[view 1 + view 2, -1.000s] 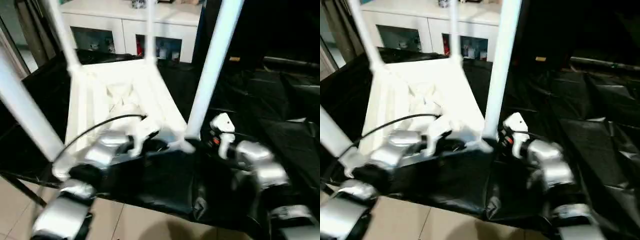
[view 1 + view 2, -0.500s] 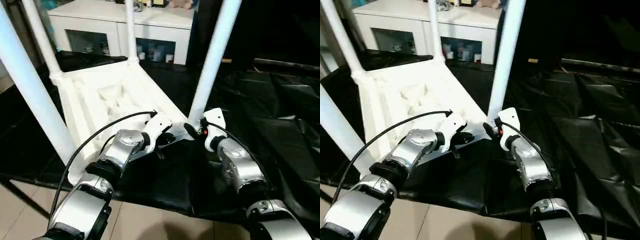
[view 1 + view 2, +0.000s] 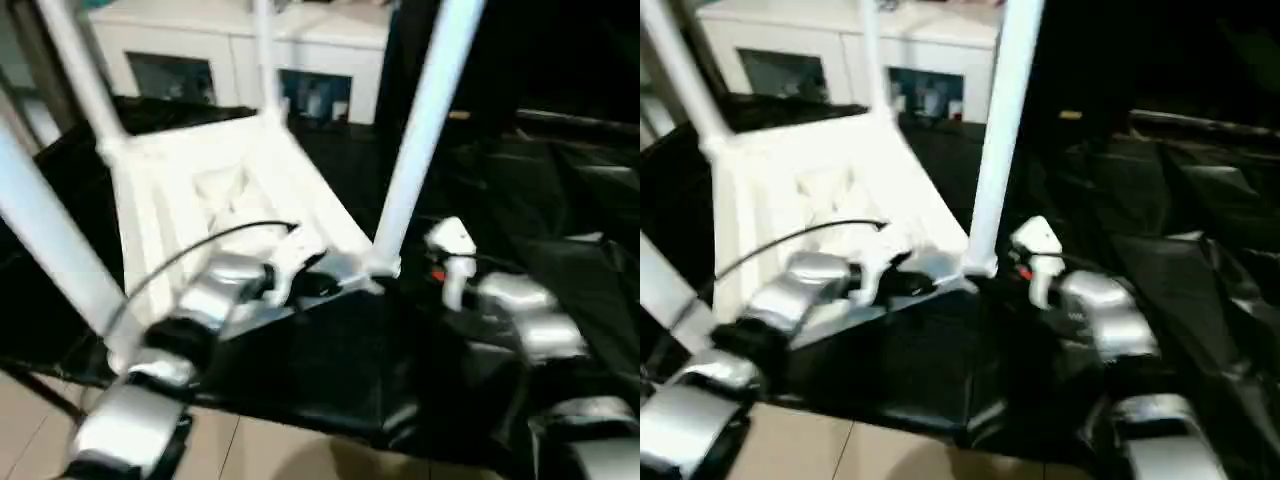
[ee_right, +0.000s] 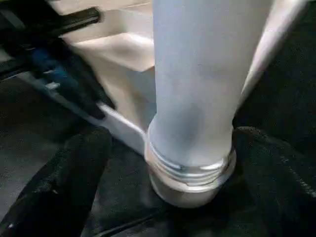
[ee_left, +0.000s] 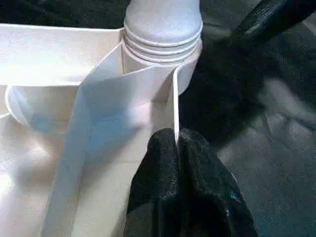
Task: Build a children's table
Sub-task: Rotate leg to tighten
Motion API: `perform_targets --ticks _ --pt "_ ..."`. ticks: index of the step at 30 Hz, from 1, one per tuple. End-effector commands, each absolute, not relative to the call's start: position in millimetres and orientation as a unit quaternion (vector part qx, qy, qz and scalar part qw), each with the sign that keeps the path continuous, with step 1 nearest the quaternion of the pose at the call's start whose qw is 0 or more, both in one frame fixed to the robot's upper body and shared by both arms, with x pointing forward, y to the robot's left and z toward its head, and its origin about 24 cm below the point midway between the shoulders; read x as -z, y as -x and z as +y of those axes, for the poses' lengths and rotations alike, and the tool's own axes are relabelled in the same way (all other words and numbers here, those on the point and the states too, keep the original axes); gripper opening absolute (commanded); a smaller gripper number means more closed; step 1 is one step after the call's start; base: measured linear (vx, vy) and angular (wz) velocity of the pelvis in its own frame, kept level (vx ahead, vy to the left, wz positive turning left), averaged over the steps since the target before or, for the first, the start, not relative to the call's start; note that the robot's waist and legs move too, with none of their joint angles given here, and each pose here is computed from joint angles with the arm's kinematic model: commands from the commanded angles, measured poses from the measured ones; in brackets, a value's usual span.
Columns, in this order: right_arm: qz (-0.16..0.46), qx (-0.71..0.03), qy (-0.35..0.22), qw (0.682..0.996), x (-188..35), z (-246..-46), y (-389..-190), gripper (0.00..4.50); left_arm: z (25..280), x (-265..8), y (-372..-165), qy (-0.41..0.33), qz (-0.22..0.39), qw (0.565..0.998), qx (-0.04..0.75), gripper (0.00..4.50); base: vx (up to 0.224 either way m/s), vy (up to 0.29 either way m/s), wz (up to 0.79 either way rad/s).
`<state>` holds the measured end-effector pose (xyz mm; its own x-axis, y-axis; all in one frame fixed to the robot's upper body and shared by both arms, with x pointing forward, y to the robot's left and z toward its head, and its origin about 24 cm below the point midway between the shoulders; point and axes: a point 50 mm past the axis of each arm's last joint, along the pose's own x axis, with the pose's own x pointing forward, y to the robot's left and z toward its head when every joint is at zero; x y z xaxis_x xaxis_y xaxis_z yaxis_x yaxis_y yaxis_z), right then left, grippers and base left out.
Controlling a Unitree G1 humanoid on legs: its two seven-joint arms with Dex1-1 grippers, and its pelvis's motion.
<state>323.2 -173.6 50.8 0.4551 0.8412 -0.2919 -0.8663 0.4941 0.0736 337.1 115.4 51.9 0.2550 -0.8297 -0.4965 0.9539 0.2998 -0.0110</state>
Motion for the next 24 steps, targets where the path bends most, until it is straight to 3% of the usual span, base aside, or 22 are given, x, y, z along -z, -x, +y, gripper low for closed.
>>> perform_targets --ticks 1,7,14,24 --pt "0.153 -0.527 0.047 0.835 -50.4 -172.1 -320.6 4.43 115.6 -43.6 -327.4 -0.151 0.236 0.75 0.599 0.0 0.0 0.0 0.0" --pt "0.149 -0.539 0.08 0.825 -47.3 -164.8 -319.0 4.43 116.9 -45.8 -325.9 -0.149 0.234 0.75 0.601 0.0 0.0 0.0 0.0" --pt "0.149 -0.542 0.072 0.824 -47.1 -163.4 -319.2 4.43 117.1 -46.1 -324.7 -0.148 0.234 0.749 0.602 0.0 0.0 0.0 0.0" --pt "0.143 -0.536 0.071 0.829 -46.8 -163.5 -321.1 3.58 116.6 -45.2 -323.1 -0.144 0.236 0.749 0.602 0.0 0.0 0.0 0.0"
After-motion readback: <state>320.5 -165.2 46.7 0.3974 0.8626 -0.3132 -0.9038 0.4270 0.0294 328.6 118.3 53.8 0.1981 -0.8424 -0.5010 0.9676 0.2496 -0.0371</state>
